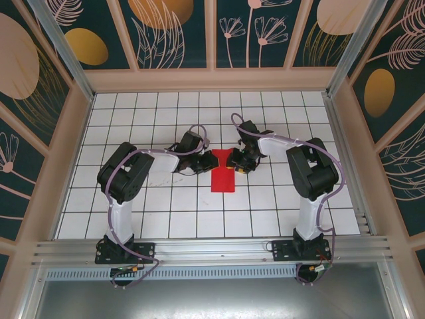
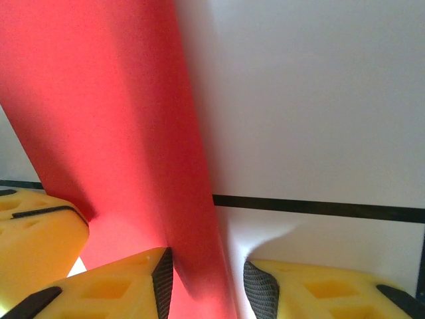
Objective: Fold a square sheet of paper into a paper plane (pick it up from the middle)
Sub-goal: Hold the square sheet of paper at the center of the table.
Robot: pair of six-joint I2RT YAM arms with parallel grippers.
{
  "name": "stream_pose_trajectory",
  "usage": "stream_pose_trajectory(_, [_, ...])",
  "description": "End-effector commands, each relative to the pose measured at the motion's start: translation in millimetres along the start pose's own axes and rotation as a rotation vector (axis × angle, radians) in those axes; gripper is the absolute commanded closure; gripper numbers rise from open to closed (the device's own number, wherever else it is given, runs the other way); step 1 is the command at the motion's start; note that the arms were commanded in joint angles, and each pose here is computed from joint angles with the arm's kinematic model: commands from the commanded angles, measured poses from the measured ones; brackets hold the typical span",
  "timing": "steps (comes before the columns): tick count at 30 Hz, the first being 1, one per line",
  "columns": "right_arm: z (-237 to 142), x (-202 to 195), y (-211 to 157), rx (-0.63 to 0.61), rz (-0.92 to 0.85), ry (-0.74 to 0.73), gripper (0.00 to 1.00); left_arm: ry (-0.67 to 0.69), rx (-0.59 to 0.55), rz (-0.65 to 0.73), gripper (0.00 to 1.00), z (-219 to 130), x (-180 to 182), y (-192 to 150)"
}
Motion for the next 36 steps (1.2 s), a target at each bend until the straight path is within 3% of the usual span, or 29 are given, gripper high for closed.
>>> stream_pose_trajectory(1, [97,-121,-49,0.132,0.005,-0.428,0.57,0.123,0.033,-0.047,0.89,10,28,-8])
stream_pose_trajectory(8, [71,-93,-31,0.046,-0.022,-0.344,0.56,0.235,0.044,-0.081,1.0,11,60,-18])
stream_pose_trajectory(15, [-25,-20,14,-0.243,-0.093,-0.123,0.5,0.319,0.036,-0.065,1.0,7,82,-24])
stream_pose_trajectory(21, [-88,19,28,-0.423,-0.123,0.019,0.48,0.351,0.031,-0.053,1.0,6,91,-27])
stream_pose_trajectory(24, [-88,36,28,-0.417,-0.123,0.09,0.56,0.363,0.035,-0.056,1.0,7,95,-29])
stream_pose_trajectory(31, [-45,61,29,-0.302,-0.13,0.16,0.96,0.379,0.029,-0.069,1.0,5,100,-30])
stream_pose_trajectory(36, [-26,61,25,-0.263,-0.116,0.163,1.0,0.384,0.024,-0.06,1.0,6,101,-29])
Point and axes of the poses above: each hand's point on the last joint's axis, 136 mm out from that joint toward the fingers, its own z axis out along the fingers, its own x axis along the line the jaws close on, y = z × x, the point moved 3 cm from there along -z, back along the fingers, and after that the axes turned 7 degrees about -z, right-handed, at the moved point
